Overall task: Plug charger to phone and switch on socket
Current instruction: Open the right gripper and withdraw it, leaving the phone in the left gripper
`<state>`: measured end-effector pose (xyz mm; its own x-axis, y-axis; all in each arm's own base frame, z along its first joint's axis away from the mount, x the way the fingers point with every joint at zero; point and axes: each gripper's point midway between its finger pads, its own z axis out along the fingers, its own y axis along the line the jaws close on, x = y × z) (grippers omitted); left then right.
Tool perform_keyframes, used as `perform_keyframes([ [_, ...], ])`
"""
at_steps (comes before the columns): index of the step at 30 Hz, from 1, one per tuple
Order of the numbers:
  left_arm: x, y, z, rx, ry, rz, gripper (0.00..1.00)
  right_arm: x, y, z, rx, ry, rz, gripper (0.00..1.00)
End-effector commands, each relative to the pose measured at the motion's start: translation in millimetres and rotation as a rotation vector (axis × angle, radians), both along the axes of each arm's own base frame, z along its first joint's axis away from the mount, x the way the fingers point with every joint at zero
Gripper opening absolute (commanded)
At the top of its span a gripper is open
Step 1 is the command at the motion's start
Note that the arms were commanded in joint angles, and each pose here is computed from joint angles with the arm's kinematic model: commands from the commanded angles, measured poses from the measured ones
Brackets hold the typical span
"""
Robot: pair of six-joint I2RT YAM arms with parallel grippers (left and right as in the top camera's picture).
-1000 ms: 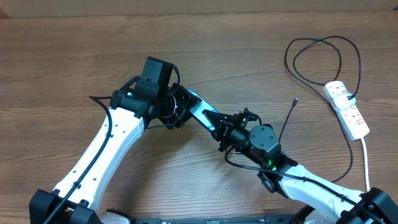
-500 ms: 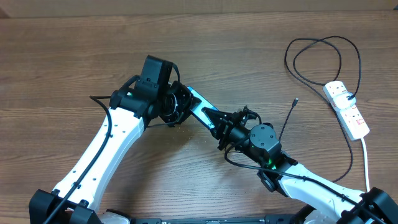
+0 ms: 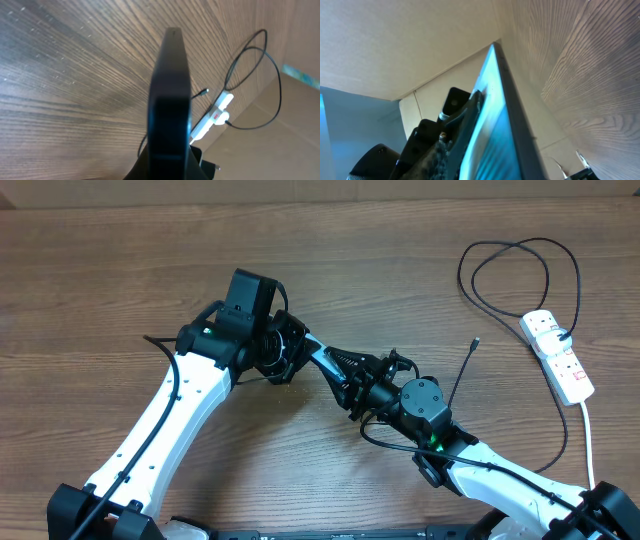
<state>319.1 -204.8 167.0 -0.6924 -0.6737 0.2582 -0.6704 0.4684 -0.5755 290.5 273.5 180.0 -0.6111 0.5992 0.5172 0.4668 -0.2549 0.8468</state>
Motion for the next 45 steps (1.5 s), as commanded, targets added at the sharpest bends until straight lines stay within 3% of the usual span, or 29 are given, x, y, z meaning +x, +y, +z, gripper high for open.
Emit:
perform_keyframes([
  [1,-3,-3,-4,-0.013,0.039,0.019,0.04,1,6,22,0.125,0.060,0.001,0.35],
  [4,-1,0,-5,0.002,0.033,0.031,0.04,0,6,22,0.125,0.061,0.009,0.36],
  [9,4,8,-5,0.021,0.004,0.025,0.04,-1,7,21,0.120,0.068,0.015,0.66],
  [18,28,56,-13,0.256,-0.220,-0.150,0.04,-2,6,9,-0.024,-0.038,0.035,0.89],
  [21,35,74,-13,0.294,-0.260,-0.180,0.04,-5,4,-15,-0.103,0.021,0.040,0.99],
  [28,24,93,-20,0.319,-0.244,-0.271,0.04,-21,-13,-77,-0.274,0.239,0.036,1.00],
  [32,9,76,-17,0.218,-0.236,-0.358,0.04,-29,-32,-108,-0.407,0.316,0.000,1.00],
  [38,-2,53,-4,0.067,-0.249,-0.417,0.04,-18,-52,-116,-0.645,0.134,-0.009,1.00],
  [45,-16,53,-8,0.061,-0.217,-0.464,0.04,-15,-55,-117,-0.861,-0.093,0.101,1.00],
])
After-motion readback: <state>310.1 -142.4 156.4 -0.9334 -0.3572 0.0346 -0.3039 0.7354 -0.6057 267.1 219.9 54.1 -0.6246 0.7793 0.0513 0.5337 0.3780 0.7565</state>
